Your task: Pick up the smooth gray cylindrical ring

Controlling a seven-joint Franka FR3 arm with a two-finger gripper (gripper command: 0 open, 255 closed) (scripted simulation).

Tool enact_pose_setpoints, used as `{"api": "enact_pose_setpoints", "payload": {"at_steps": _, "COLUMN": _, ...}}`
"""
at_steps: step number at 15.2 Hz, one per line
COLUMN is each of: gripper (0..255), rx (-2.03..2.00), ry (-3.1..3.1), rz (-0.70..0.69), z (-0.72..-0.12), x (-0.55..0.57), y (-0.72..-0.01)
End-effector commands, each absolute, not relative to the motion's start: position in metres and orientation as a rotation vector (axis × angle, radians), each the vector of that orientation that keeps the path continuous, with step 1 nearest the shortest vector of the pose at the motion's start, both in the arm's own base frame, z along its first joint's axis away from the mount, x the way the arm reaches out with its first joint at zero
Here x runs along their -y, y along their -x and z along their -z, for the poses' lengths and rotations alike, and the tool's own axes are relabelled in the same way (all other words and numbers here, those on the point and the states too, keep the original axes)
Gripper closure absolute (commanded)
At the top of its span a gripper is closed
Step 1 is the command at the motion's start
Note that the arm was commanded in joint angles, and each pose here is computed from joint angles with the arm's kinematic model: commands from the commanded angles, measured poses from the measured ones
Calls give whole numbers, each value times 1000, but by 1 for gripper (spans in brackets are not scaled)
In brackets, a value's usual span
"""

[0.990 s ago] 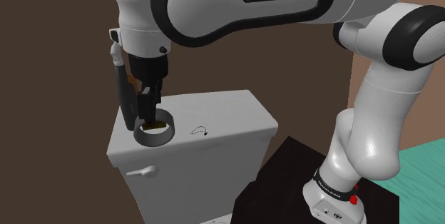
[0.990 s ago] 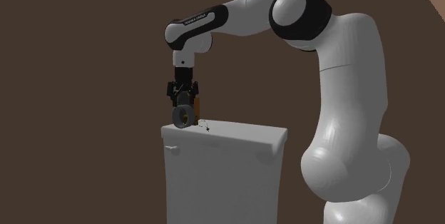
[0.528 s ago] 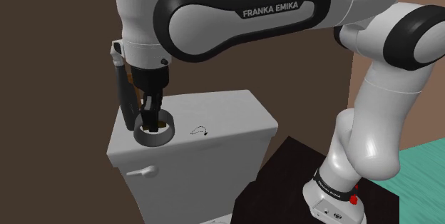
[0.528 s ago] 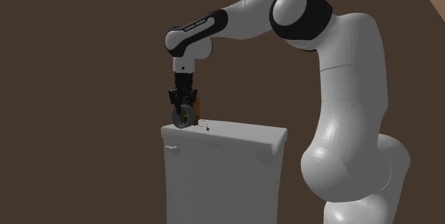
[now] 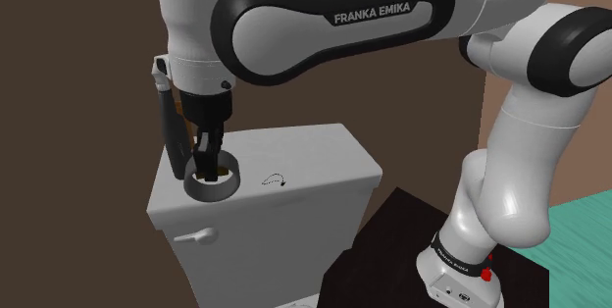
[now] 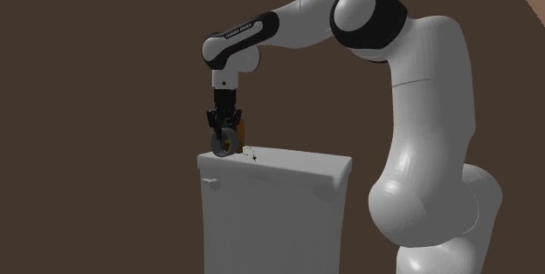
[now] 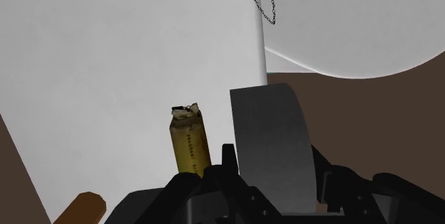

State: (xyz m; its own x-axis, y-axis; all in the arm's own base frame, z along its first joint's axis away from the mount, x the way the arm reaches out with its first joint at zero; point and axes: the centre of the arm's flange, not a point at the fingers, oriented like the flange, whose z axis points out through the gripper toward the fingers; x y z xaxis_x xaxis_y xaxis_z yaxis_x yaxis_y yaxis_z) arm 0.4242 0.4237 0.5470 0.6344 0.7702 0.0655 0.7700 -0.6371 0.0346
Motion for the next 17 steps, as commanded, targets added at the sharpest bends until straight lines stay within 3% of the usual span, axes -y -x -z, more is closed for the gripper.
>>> {"api": "enact_pose_setpoints", "payload": {"at_steps": 1, "gripper": 255, "rx": -1336, "ry": -2837, "rz": -114, "z": -552, "x": -424, "y": -425}}
{"api": "enact_pose_setpoints", "payload": {"at_steps": 17, "gripper": 255, "rx": -1336, "ry": -2837, "rz": -114, "z": -626, "x": -424, "y": -425}}
